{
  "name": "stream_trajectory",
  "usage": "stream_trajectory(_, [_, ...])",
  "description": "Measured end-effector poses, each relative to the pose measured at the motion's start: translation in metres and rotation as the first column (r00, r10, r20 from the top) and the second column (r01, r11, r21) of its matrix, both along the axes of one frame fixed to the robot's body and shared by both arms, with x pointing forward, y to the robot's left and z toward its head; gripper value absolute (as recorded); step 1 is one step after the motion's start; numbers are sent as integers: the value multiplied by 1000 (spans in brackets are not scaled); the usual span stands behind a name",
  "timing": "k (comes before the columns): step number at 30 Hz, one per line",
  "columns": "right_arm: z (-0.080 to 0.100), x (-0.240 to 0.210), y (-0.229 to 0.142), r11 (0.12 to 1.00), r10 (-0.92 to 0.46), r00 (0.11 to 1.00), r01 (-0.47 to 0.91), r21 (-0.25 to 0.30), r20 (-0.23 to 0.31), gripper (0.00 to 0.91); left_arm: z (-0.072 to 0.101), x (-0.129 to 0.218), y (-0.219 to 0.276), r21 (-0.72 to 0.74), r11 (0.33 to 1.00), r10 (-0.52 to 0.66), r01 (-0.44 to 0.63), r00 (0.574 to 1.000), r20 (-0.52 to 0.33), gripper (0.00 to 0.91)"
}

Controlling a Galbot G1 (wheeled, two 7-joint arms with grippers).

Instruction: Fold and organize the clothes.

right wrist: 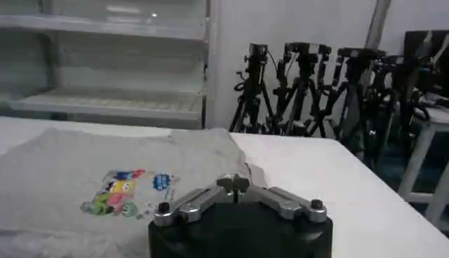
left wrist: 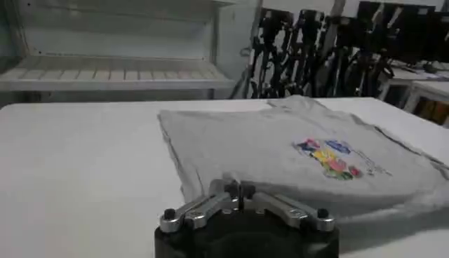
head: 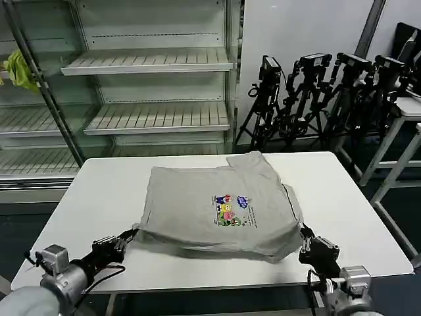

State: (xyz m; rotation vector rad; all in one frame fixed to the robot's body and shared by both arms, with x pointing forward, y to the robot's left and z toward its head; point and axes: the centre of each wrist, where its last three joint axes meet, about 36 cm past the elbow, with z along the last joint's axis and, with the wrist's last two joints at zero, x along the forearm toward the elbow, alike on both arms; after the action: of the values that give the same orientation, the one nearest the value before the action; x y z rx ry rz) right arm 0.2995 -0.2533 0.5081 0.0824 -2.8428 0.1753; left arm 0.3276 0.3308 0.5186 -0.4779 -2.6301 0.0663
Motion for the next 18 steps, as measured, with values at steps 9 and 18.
stream_trajectory(9, [-11,36,-13,999,-2,1000,2,-34,10,0,-5,26,7,5,1000,-6,6,1000,10,50])
stream_trajectory(18, [-12,66,-25,998,14,999,-11,-59,40,0,-9,44,16,22,1000,-10,10,1000,9,50])
